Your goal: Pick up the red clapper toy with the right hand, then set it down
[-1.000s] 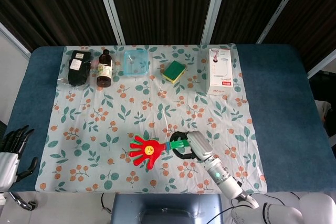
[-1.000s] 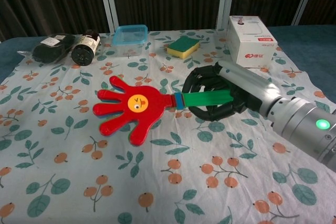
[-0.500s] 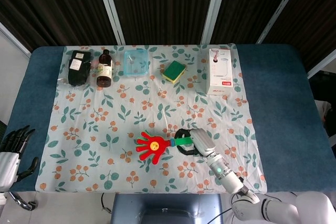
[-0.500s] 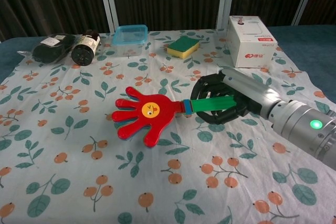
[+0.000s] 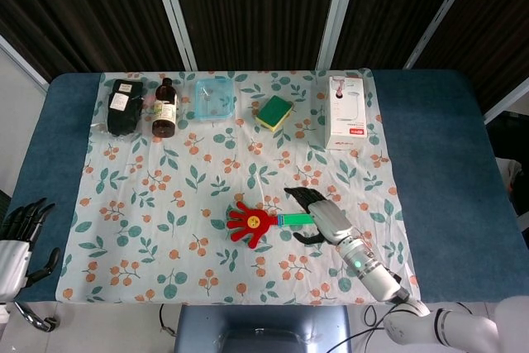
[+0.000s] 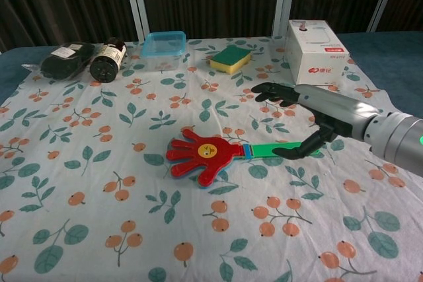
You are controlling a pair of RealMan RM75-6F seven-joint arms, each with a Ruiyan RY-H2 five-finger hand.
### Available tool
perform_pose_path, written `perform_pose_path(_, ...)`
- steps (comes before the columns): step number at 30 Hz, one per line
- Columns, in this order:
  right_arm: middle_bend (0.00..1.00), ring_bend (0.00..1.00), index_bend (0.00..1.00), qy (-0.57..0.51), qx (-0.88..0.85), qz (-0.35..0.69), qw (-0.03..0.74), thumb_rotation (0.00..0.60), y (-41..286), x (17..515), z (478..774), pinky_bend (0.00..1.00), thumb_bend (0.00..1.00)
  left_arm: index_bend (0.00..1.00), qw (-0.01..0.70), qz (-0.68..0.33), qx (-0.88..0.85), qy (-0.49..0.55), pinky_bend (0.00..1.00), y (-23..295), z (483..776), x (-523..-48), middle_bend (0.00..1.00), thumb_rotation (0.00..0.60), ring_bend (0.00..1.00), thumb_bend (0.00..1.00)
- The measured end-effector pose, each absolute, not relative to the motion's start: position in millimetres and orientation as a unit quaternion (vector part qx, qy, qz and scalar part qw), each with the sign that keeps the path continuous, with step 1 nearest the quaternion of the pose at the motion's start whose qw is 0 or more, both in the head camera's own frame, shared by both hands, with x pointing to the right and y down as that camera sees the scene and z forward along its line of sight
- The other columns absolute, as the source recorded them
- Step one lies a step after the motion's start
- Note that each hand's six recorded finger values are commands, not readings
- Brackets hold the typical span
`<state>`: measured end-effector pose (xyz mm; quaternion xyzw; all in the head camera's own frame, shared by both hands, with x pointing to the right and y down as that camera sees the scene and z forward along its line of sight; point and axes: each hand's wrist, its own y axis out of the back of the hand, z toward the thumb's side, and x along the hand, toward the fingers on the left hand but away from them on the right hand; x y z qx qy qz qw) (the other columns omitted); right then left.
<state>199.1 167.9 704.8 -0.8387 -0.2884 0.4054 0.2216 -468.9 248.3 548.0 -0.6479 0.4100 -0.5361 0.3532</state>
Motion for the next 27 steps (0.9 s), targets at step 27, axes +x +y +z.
perform_pose_path(27, 0.0, 0.0, 0.0, -0.364, -0.592, 0.575, 0.432, 0.6, 219.3, 381.6, 573.2, 0.0, 0.24, 0.0, 0.376, -0.547, -0.63, 0.402, 0.08, 252.2, 546.6, -461.8, 0.0, 0.6, 0.0, 0.43)
